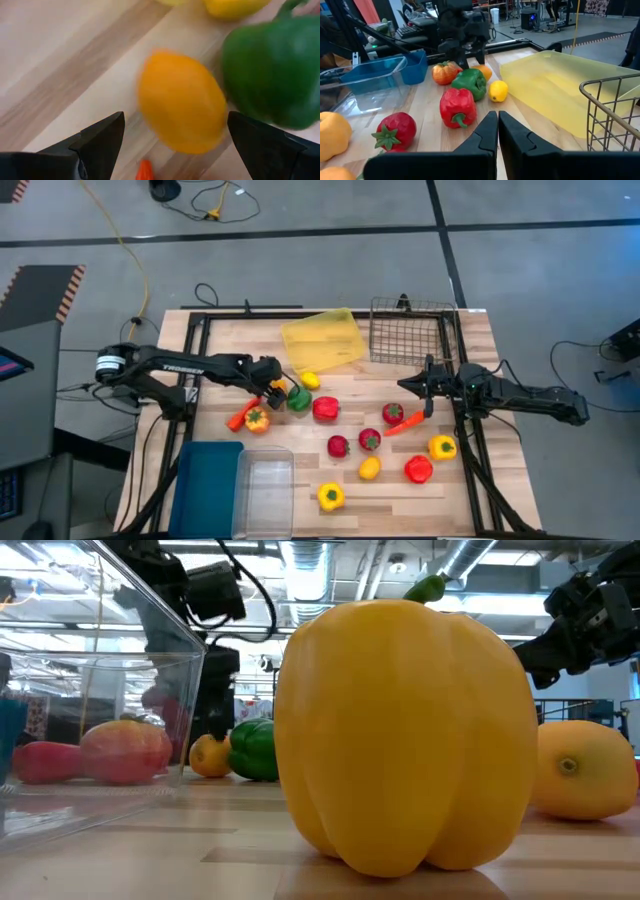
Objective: Sort produce into baskets
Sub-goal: Put the top left yellow lemon into the yellow bin
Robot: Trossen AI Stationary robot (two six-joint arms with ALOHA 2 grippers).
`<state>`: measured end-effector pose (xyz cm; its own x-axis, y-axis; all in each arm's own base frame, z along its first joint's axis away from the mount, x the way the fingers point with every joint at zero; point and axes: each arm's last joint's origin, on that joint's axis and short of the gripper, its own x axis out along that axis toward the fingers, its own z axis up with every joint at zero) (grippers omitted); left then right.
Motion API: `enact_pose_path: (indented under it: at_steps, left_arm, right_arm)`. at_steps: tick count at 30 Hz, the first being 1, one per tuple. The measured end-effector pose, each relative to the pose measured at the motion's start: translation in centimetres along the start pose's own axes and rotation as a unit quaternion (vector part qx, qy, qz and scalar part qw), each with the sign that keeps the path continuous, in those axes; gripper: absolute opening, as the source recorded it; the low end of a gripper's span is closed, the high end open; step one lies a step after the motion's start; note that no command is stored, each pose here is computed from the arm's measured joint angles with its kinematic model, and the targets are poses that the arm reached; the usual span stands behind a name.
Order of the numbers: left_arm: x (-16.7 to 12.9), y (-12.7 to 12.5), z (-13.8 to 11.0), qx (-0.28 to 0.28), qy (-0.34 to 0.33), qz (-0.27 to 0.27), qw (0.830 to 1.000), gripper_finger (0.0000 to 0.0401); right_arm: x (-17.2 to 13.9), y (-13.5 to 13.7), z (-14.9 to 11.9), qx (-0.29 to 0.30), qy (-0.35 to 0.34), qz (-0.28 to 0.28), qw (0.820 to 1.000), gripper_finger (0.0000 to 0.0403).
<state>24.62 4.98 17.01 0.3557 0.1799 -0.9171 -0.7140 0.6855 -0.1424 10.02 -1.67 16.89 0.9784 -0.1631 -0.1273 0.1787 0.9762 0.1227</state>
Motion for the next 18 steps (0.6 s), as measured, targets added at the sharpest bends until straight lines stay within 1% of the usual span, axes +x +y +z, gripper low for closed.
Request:
enact_pose_path:
  at_steps: [4, 7, 18]
  left_arm:
    - [1.2, -0.1, -0.1, 0.010, 0.013, 0.008, 1.000, 0.0337]
    - [1.8, -0.3, 0.0, 0.022, 0.011, 0.008, 1.000, 0.0324]
    - [2.1, -0.3, 0.0, 0.034, 0.009, 0.010, 0.999, 0.0225]
  right_arm:
    - [0.0, 0.0, 0.0, 0.000, 0.000, 0.000, 1.000, 0.0044]
    - [0.0, 0.0, 0.0, 0.000, 0.000, 0.000, 1.000, 0.0044]
    - [0.0, 0.0, 0.0, 0.000, 0.000, 0.000, 1.000, 0.0044]
